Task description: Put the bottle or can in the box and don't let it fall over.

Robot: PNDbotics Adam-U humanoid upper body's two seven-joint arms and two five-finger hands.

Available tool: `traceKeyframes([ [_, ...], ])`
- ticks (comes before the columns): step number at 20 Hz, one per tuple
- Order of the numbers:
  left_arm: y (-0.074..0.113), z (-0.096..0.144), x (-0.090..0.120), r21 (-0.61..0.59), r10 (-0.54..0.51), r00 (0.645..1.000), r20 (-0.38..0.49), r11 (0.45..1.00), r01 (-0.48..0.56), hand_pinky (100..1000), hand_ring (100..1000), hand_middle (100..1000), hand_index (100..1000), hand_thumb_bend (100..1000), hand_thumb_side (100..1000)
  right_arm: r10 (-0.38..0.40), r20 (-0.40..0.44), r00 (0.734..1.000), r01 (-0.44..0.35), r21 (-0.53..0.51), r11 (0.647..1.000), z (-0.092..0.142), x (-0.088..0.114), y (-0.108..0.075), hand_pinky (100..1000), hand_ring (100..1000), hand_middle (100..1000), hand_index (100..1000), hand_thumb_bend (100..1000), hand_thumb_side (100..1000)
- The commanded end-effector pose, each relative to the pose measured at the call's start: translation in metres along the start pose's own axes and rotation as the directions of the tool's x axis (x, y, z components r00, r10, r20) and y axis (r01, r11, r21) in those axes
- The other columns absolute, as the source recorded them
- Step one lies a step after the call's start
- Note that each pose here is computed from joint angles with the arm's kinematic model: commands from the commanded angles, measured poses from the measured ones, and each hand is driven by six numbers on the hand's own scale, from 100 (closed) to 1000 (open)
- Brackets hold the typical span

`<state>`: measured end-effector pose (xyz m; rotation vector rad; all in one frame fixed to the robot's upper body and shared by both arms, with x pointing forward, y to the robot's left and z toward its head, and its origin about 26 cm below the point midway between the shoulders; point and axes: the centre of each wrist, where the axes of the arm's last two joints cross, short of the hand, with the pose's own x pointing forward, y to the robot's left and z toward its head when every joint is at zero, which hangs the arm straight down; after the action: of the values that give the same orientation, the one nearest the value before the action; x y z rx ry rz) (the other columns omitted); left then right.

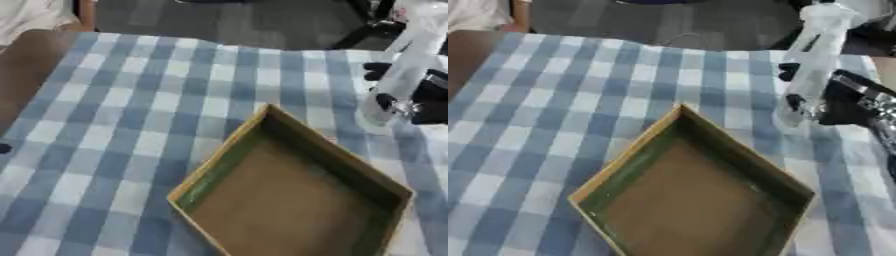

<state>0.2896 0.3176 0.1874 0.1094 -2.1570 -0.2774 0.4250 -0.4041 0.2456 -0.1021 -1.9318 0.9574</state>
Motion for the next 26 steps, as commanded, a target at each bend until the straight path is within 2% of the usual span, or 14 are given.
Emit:
traceKeyframes([
  [1,0.0011,-0.0033,0.0086,-0.012,-0.014,0.999,0.032,1.000,0.015,1000,643,854,935,100,725,0.013,-0.004,1.000,-0.014,-0.015,1.000,0.0009,0.0063,-0.0083,940,1000,1000,775,100,280],
  [3,0.0011,-0.0034,0.0086,-0.013,-0.014,0.999,0.033,1.000,0.014,1000,642,854,935,100,725,0.014,-0.009,1.000,-0.014,-0.018,1.000,0.0008,0.0063,-0.0083,939,1000,1000,765,100,265],
  [4,0.0010,-0.0034,0.0086,-0.014,-0.014,0.999,0.033,1.000,0.014,1000,642,854,935,100,724,0.016,-0.010,1.000,-0.016,-0.018,1.000,0.0006,0.0065,-0.0083,939,1000,1000,763,100,224],
  [7,0.0009,-0.0035,0.0087,-0.016,-0.013,0.999,0.033,1.000,0.014,1000,642,854,934,100,724,0.026,-0.009,1.000,-0.026,-0.016,1.000,0.0004,0.0071,-0.0084,938,1000,1000,761,100,181],
  [11,0.0008,-0.0037,0.0088,-0.018,-0.012,0.999,0.034,1.000,0.012,1000,642,854,934,100,724,0.035,-0.010,0.999,-0.036,-0.019,0.999,0.0003,0.0072,-0.0084,937,1000,1000,757,100,162],
  [12,0.0007,-0.0039,0.0089,-0.019,-0.011,0.999,0.035,1.000,0.012,1000,642,854,931,100,724,0.037,-0.015,0.999,-0.038,-0.026,0.999,0.0010,0.0071,-0.0095,926,1000,1000,695,100,120],
  [17,0.0004,-0.0045,0.0092,-0.021,-0.010,0.999,0.038,1.000,0.011,1000,642,854,929,100,722,0.048,-0.031,0.998,-0.050,-0.068,0.996,-0.0005,0.0083,-0.0104,916,1000,1000,621,100,149],
  [18,0.0003,-0.0047,0.0093,-0.022,-0.010,0.999,0.039,1.000,0.011,1000,642,854,928,100,722,0.050,-0.031,0.998,-0.052,-0.072,0.996,-0.0007,0.0086,-0.0102,909,1000,1000,555,100,150],
  [19,0.0002,-0.0047,0.0093,-0.023,-0.009,0.999,0.039,1.000,0.010,1000,642,854,928,100,722,0.052,-0.032,0.998,-0.054,-0.074,0.996,-0.0009,0.0087,-0.0101,909,1000,1000,555,100,150],
  [20,0.0001,-0.0049,0.0094,-0.023,-0.009,0.999,0.039,1.000,0.010,1000,642,854,927,100,722,0.053,-0.033,0.998,-0.056,-0.076,0.996,-0.0010,0.0088,-0.0099,905,1000,1000,504,100,159],
  [26,0.0003,-0.0050,0.0096,-0.023,-0.008,0.999,0.040,1.000,0.009,1000,641,854,927,100,720,0.055,-0.030,0.998,-0.057,-0.081,0.995,-0.0010,0.0086,-0.0091,900,1000,1000,382,100,159],
])
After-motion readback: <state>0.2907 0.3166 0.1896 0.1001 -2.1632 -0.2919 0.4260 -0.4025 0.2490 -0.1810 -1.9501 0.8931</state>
